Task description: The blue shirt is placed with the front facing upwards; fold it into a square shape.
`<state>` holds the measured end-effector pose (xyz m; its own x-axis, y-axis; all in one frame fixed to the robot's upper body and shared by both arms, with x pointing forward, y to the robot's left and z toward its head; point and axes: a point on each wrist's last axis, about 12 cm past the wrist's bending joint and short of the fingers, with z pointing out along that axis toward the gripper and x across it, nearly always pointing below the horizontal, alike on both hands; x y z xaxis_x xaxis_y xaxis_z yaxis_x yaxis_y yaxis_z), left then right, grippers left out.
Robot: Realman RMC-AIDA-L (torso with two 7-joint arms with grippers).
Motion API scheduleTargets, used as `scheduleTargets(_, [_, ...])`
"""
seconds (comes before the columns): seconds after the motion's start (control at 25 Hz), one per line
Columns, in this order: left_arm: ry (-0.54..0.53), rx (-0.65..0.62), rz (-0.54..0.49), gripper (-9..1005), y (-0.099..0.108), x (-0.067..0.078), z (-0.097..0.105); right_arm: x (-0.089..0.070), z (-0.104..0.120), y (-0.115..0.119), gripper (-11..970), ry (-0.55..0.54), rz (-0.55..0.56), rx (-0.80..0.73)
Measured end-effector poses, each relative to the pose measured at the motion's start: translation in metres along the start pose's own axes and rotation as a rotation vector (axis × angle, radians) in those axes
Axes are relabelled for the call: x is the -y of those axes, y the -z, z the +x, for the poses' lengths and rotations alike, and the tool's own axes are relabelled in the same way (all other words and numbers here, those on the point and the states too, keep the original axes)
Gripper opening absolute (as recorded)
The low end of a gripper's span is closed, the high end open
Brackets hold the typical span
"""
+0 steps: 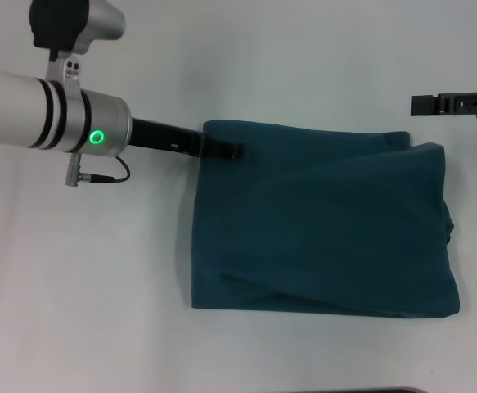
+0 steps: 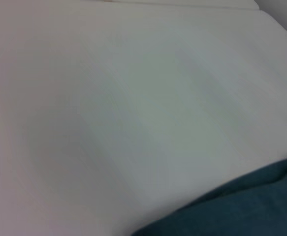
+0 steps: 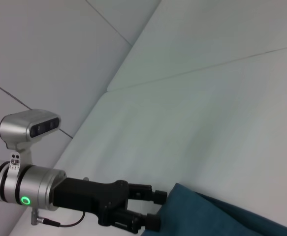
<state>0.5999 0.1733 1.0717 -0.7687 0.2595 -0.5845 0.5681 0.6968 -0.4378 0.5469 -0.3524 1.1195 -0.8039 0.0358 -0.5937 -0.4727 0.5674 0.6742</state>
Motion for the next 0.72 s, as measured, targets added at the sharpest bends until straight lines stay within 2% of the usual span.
scheduleTargets(0.72, [-0.044,-0.015,0.019,884,-0.0032,0.0077,-0.006,0.0007,0.0003,0.0,674,-0.003,0.003,0.004])
